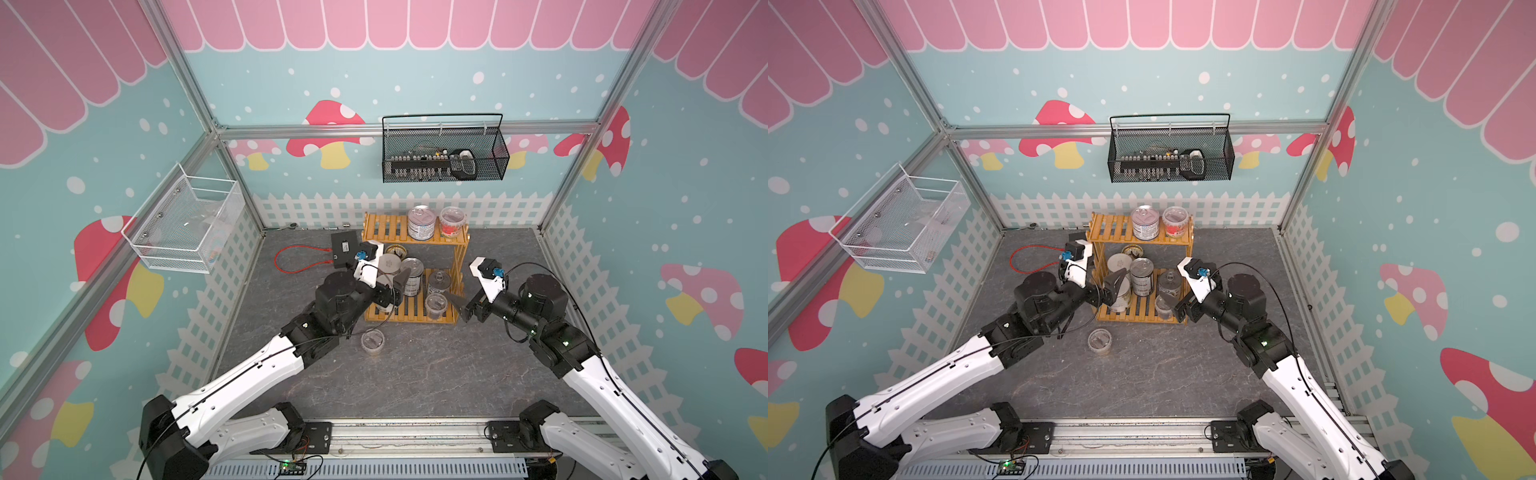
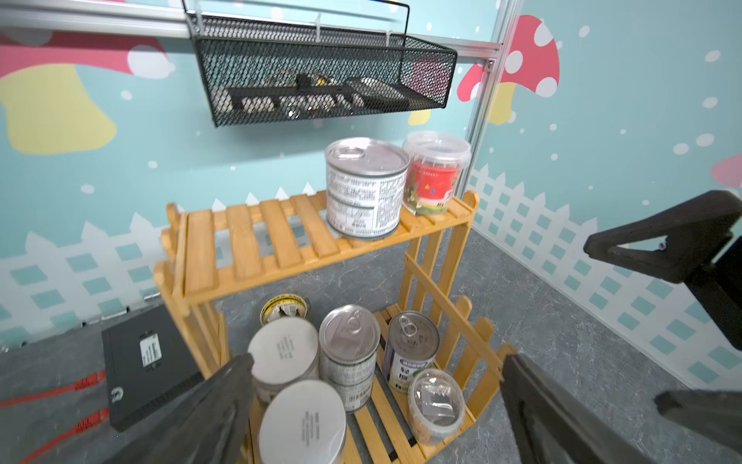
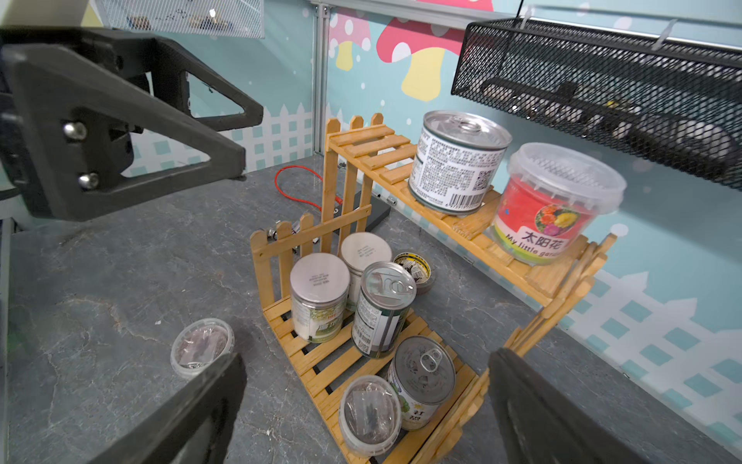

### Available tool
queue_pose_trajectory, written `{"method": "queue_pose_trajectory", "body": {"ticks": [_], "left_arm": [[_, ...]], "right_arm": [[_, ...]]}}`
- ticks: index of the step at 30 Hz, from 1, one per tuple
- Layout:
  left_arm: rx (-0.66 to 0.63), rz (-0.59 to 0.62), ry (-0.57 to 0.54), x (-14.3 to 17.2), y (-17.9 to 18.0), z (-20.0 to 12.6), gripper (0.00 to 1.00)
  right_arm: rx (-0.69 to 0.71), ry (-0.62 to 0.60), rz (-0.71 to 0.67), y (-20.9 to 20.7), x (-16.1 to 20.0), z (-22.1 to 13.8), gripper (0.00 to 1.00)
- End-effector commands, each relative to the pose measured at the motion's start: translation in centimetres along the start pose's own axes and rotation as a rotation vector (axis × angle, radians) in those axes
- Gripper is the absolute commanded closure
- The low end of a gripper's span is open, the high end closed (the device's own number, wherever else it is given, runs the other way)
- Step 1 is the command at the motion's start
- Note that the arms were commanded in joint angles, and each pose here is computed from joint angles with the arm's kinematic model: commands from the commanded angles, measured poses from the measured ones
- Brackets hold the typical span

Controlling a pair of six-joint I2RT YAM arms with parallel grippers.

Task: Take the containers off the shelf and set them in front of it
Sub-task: 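Pick up a container from the shelf.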

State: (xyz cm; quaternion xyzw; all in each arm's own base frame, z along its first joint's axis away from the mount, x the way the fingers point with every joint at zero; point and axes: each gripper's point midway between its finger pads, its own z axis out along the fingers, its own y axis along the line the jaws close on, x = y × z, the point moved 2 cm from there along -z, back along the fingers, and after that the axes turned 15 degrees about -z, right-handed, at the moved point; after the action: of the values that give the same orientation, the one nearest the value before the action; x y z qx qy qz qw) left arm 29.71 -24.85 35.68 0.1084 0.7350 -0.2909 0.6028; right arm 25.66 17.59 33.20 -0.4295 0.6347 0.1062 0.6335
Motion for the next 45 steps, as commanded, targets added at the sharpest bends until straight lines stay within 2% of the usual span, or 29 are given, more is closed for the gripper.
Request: {"method": "queue_pose_trajectory", "body": {"ticks": [1, 5, 10, 26, 30, 35, 45], "left_arm": [[0.100, 0.107, 0.038, -1.0, -1.7, 2.2, 0.01], [0.142, 0.106, 0.061, -2.2, -1.8, 5.7, 0.01], [0.122, 0.103, 0.075, -2.8, -0.8, 9.3, 0.01], [0.094, 0.059, 0.106, -2.7, 1.7, 15.6, 0.01], [0.107, 0.061, 0.110, -2.8, 1.8, 16.2, 0.05], [0.113, 0.058, 0.112, -3.2, 1.8, 16.1, 0.33], [0.126, 0.082, 0.074, -4.7, -0.2, 11.5, 0.34]], "right_arm": [[0.087, 0.004, 0.018, -2.0, -1.1, -0.6, 0.01], [0.112, 0.002, 0.019, -2.8, -1.6, -0.7, 0.01], [0.137, 0.001, 0.022, -3.8, -1.9, -0.8, 0.01], [0.141, 0.003, 0.030, -4.8, -1.5, -0.6, 0.01], [0.148, 0.003, 0.030, -5.0, -1.5, -0.8, 0.01], [0.148, -0.001, 0.031, -5.0, -1.5, -1.0, 0.01], [0.137, -0.004, 0.039, -5.1, -1.4, -0.6, 0.01]]}}
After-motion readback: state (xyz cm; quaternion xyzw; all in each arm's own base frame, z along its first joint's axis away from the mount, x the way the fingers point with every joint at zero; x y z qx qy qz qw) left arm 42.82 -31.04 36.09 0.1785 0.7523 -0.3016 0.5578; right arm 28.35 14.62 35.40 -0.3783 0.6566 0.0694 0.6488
